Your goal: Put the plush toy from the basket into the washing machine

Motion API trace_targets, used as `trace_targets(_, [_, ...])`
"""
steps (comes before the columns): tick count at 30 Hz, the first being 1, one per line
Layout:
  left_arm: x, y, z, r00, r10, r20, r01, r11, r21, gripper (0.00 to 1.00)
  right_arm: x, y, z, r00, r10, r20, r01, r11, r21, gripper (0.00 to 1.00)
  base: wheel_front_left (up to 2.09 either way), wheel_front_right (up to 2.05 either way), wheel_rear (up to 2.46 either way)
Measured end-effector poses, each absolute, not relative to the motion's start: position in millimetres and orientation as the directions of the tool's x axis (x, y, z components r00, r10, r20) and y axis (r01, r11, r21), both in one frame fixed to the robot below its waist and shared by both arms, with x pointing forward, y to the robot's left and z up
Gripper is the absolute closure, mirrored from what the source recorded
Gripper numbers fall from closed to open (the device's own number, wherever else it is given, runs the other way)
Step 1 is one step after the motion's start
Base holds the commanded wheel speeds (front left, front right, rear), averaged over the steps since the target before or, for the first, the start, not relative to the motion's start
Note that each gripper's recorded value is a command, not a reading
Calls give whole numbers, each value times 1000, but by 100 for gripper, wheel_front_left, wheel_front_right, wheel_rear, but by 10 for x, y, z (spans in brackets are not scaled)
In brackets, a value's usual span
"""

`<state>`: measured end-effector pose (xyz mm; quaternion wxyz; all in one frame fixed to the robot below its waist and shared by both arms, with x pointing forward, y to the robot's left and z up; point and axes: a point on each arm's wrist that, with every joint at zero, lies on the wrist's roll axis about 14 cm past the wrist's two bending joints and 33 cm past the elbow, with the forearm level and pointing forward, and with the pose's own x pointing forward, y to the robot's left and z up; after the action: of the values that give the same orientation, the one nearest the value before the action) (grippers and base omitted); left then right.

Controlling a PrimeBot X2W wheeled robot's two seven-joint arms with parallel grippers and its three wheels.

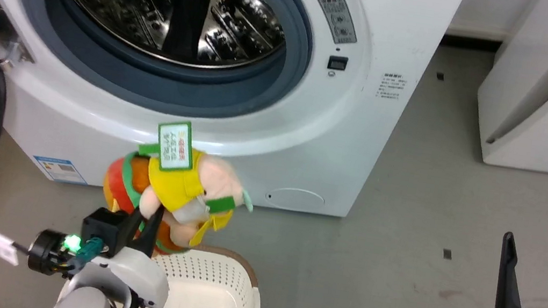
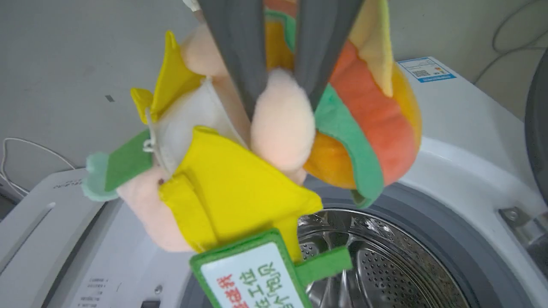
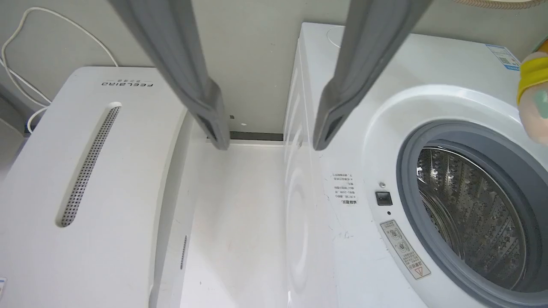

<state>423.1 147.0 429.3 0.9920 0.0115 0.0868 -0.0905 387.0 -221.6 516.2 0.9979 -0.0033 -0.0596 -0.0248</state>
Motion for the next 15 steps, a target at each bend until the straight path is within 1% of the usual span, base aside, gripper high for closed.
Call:
trace_targets(7, [4352, 1497, 4948, 985, -169, 36, 168, 985, 26, 100, 3817, -2224, 5206, 990, -52, 130, 53, 999, -1, 0, 0, 0, 0])
trace_targets(11, [4519, 1558, 5124, 981, -167, 95, 163, 985, 56, 100, 3821, -2251, 5148, 992, -61, 113, 61, 998, 2, 0, 0, 0, 0])
trace_targets(15, [4858, 1649, 5268, 976, -177, 130, 162, 980, 114, 100, 3890, -2279, 5088, 993, -70, 99, 70, 998, 5, 0, 0, 0, 0])
